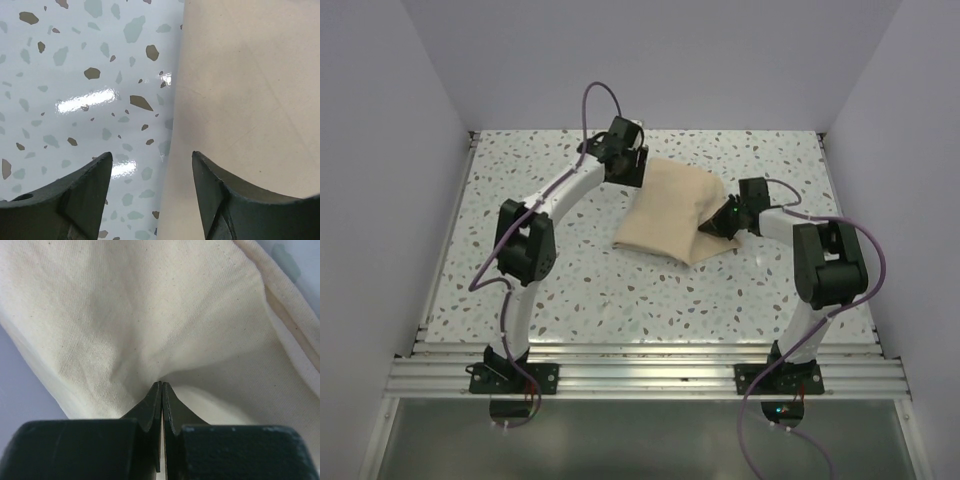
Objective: Prepare the surgical pack
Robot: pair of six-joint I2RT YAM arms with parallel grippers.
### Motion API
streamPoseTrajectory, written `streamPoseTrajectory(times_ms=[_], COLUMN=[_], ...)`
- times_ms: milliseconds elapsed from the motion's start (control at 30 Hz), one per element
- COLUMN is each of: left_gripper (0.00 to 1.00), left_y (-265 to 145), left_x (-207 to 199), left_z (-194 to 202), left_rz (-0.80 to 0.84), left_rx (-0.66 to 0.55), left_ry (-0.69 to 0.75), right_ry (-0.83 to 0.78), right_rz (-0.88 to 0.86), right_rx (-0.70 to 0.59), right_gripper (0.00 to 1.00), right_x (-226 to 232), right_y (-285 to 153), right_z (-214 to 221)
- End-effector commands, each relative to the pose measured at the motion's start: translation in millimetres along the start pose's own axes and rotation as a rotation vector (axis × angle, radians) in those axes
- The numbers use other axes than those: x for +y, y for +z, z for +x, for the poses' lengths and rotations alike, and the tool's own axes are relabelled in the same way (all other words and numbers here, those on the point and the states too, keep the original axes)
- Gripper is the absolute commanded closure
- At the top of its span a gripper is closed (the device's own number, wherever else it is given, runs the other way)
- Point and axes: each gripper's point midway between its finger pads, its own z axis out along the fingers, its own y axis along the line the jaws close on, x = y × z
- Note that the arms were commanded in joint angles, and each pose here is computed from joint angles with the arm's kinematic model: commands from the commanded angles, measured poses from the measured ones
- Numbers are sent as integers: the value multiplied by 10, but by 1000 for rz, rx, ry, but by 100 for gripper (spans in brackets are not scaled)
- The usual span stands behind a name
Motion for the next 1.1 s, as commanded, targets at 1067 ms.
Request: streamPoseTrajectory(times_ms=[1067], left_gripper=[33], left_y=[-346], left_x=[-2110], left_z=[78], left_rz=[353], left_rx=[-62], left_ry=[36], right_ry=[-51], right_rz=[-44], right_rx=[12], right_gripper=[100], right_x=[129], right_y=[244], right_z=[-288])
